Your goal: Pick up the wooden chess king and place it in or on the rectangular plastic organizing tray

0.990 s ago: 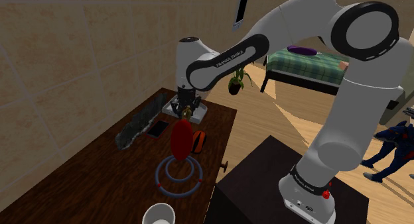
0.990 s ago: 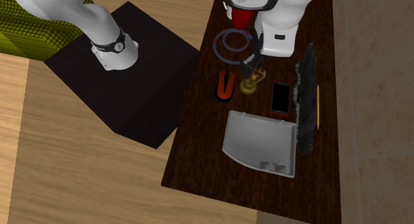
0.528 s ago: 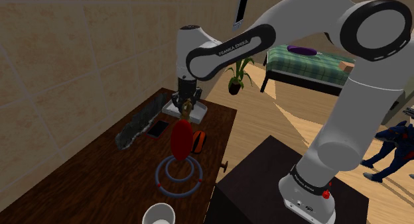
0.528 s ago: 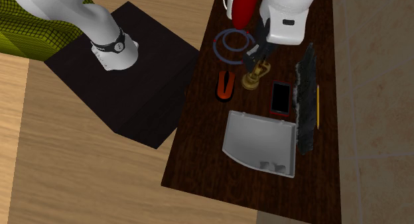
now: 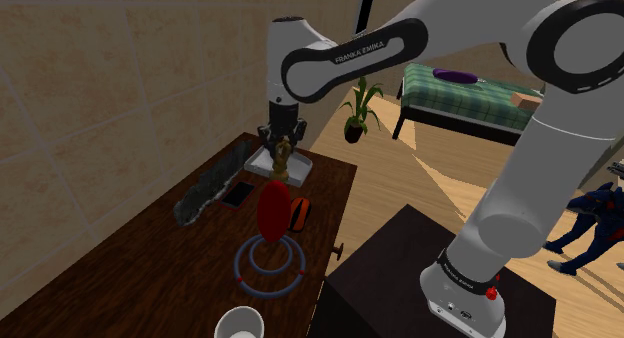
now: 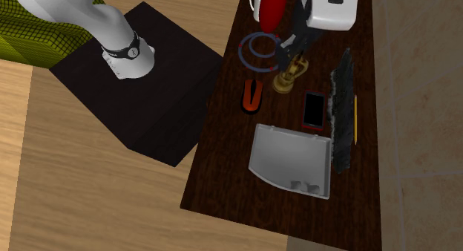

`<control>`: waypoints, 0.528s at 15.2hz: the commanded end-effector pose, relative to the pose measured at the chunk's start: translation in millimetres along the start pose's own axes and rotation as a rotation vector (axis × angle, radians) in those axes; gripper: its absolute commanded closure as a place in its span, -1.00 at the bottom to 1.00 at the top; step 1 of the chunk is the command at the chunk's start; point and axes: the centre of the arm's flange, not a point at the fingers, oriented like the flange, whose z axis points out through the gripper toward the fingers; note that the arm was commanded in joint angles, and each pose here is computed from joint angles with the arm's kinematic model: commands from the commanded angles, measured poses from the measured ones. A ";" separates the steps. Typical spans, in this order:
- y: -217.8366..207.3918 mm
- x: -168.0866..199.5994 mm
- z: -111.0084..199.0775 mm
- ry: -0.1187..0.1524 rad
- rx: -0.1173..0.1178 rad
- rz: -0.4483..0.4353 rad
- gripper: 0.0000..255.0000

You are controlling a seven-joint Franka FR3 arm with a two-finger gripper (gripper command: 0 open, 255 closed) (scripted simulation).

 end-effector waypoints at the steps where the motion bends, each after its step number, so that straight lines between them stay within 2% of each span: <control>1: 0.5 0.4 -10.0 0.000 0.000 0.000 1.00; 6: 1.6 0.8 -32.1 0.000 0.000 0.000 1.00; 8: 15.7 23.1 -34.3 0.000 0.000 0.000 1.00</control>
